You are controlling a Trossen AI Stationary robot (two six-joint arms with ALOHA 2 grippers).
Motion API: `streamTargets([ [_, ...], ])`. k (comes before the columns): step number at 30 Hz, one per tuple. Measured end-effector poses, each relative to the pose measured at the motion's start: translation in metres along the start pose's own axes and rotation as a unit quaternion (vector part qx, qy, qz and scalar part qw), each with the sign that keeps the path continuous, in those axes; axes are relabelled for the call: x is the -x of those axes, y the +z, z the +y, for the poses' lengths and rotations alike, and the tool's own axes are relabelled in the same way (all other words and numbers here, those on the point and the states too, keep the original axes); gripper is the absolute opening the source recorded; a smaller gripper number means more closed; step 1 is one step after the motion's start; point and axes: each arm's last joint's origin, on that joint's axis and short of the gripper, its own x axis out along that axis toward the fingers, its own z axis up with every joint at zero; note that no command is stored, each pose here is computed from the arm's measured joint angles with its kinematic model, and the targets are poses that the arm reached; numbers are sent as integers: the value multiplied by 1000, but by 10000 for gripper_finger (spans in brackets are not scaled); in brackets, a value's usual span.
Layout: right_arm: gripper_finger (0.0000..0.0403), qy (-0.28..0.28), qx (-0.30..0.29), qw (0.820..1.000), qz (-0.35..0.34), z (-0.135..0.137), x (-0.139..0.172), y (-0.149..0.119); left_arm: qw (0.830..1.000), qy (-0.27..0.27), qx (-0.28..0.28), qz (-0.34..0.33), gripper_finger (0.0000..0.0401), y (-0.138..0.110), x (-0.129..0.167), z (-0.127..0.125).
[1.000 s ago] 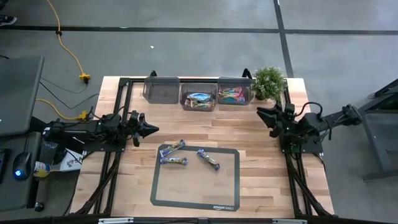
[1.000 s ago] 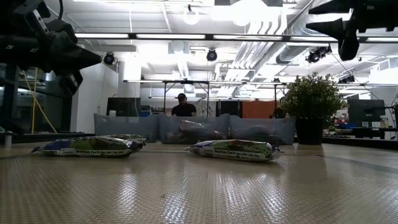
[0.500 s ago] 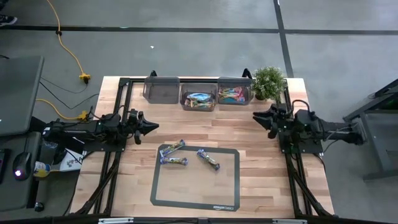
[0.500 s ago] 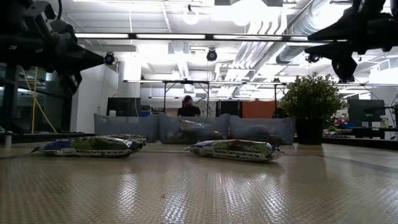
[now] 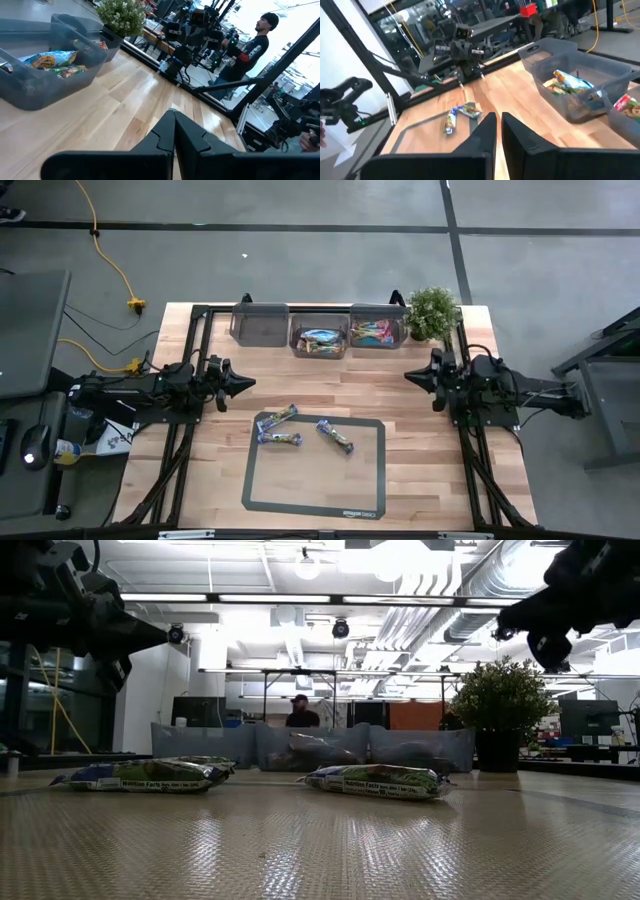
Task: Pick and place Granola Bars by type
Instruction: Put the right blue granola bar into the left black bin
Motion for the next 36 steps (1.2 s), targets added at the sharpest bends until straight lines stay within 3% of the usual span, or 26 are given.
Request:
streamTargets([
  [16, 0, 11, 17, 996, 85, -3, 1, -14, 998, 38, 4, -53, 1, 6, 0, 0],
  [25, 0, 50, 1, 999, 21, -11, -6, -35, 995, 31, 12, -92, 1, 13, 1, -3],
  [31, 0, 57, 31, 997, -47, -11, -7, -33, 995, 32, 12, -91, 1, 12, 1, -2],
  [36, 0, 41, 41, 998, -34, -13, -7, -36, 995, 39, 12, -94, 1, 12, 1, -2],
])
